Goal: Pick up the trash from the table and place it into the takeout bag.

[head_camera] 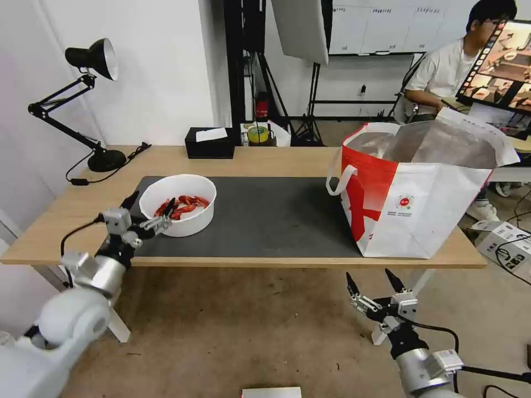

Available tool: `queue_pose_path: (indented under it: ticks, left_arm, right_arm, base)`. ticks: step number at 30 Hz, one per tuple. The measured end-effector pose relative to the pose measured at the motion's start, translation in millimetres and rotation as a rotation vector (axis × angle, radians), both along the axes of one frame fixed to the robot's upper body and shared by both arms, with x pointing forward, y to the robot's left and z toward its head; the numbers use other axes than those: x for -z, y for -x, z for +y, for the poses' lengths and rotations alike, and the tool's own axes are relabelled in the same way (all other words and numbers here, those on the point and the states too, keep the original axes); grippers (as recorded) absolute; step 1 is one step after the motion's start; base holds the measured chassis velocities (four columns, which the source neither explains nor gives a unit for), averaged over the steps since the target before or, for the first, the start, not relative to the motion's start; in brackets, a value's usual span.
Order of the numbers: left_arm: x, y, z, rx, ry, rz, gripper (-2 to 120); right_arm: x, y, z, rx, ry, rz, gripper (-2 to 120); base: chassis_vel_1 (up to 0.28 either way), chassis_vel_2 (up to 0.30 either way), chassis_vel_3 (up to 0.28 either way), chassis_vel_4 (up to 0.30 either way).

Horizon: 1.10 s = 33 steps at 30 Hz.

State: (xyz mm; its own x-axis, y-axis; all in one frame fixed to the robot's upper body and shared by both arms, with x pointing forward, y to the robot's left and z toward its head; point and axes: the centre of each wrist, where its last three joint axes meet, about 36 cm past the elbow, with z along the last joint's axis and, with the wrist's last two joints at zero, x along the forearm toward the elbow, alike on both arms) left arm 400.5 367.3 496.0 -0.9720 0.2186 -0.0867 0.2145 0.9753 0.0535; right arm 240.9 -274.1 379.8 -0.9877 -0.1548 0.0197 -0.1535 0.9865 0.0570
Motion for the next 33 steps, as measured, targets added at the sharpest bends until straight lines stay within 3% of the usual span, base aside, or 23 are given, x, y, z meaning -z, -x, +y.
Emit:
queue_pose_path:
  ticks: [8,11,12,17,30,33]
  left_arm:
    - [-12,-45,34,0.003,-0.05,0.097,100]
    - [-14,-66,55,0.01,-0.055,0.188,100]
    - [-14,-66,55,0.01,-0.055,0.188,100]
    - [-19,-86,70,0.009,-0.045,0.344,100]
    - [-52,-124,70,-0.007,-0.076,0.545,100]
    - [-67,-140,64,-0.048,-0.047,0.709,100]
  right_arm:
    - [0,0,0,0.0,0.0,0.0,100]
    - [0,0,0,0.0,0.0,-0.001,100]
    - [0,0,0,0.0,0.0,-0.001,100]
    - [0,0,0,0.0,0.0,-0.001,100]
    - [0,0,0,0.0,0.0,-0.001,100]
    - [0,0,0,0.0,0.0,-0.001,100]
  base:
    - [0.0,0.0,0.0,0.0]
    - [0.0,0.0,0.0,0.0]
    - [0.0,0.0,0.0,0.0]
    - [0.0,0.0,0.0,0.0]
    - [0.0,0.0,0.0,0.0]
    - [0.0,0.0,0.0,0.0]
